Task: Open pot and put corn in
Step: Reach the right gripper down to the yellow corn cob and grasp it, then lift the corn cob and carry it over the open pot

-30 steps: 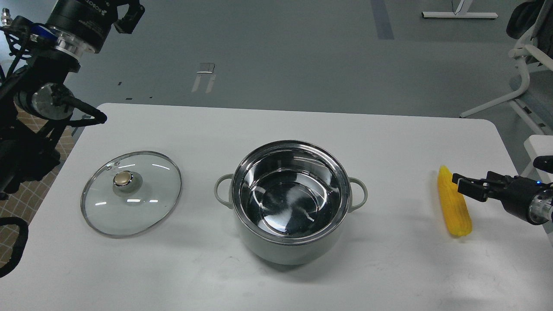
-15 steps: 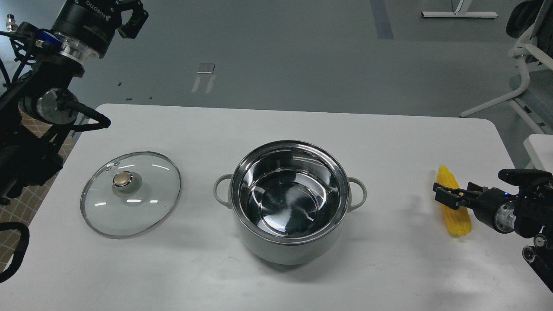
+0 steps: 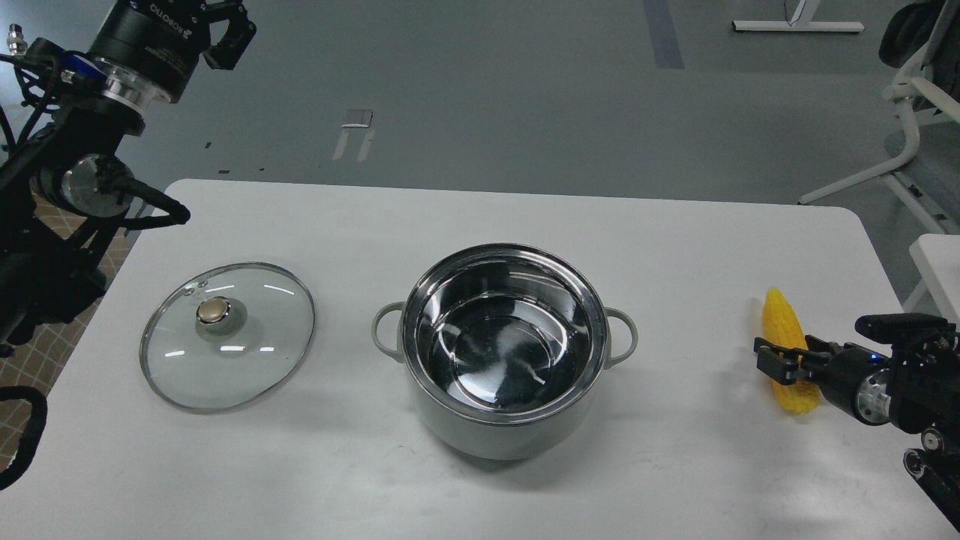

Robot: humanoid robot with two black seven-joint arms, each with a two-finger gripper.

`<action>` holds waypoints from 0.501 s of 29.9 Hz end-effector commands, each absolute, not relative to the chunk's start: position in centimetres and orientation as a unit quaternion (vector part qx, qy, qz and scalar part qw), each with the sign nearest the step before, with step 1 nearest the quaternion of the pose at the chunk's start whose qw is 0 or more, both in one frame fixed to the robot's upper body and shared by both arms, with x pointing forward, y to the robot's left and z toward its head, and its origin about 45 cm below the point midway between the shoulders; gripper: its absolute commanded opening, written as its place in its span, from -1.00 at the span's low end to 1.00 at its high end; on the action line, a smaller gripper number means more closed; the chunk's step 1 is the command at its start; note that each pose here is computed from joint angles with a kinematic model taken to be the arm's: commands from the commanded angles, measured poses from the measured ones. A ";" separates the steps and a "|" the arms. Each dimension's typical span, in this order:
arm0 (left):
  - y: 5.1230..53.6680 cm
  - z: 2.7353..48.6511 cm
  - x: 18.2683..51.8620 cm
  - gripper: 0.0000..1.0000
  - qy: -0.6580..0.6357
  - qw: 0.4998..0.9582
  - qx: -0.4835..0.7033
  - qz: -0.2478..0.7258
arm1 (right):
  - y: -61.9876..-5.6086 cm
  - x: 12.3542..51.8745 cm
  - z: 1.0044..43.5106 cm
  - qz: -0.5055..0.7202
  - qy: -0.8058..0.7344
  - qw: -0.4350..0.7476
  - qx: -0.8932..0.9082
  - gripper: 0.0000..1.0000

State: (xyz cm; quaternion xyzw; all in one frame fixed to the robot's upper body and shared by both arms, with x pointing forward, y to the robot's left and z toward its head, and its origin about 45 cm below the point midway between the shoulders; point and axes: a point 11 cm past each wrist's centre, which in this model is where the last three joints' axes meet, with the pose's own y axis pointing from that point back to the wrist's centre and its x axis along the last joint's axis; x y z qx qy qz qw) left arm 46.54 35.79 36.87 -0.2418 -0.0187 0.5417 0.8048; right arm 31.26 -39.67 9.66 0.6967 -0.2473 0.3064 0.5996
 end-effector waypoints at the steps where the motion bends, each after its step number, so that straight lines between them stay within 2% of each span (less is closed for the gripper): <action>1: 35.9 36.9 46.5 0.95 -0.020 0.805 -0.241 0.542 | -39.7 31.6 10.1 0.311 -0.249 0.599 0.695 -0.51; 4: 36.0 36.9 46.5 0.95 -0.020 0.804 -0.240 0.543 | -40.7 32.0 11.4 0.322 -0.259 0.600 0.685 -0.90; 6: 36.1 36.9 46.5 0.95 -0.021 0.804 -0.240 0.544 | -41.3 32.4 12.5 0.331 -0.266 0.601 0.677 -1.00; 12: 36.0 37.2 46.5 0.95 -0.022 0.804 -0.243 0.542 | -41.3 35.4 19.0 0.389 -0.341 0.551 0.655 -1.00; 15: 35.6 37.5 46.4 0.95 -0.023 0.807 -0.246 0.536 | -38.9 36.9 23.2 0.418 -0.379 0.486 0.668 -1.00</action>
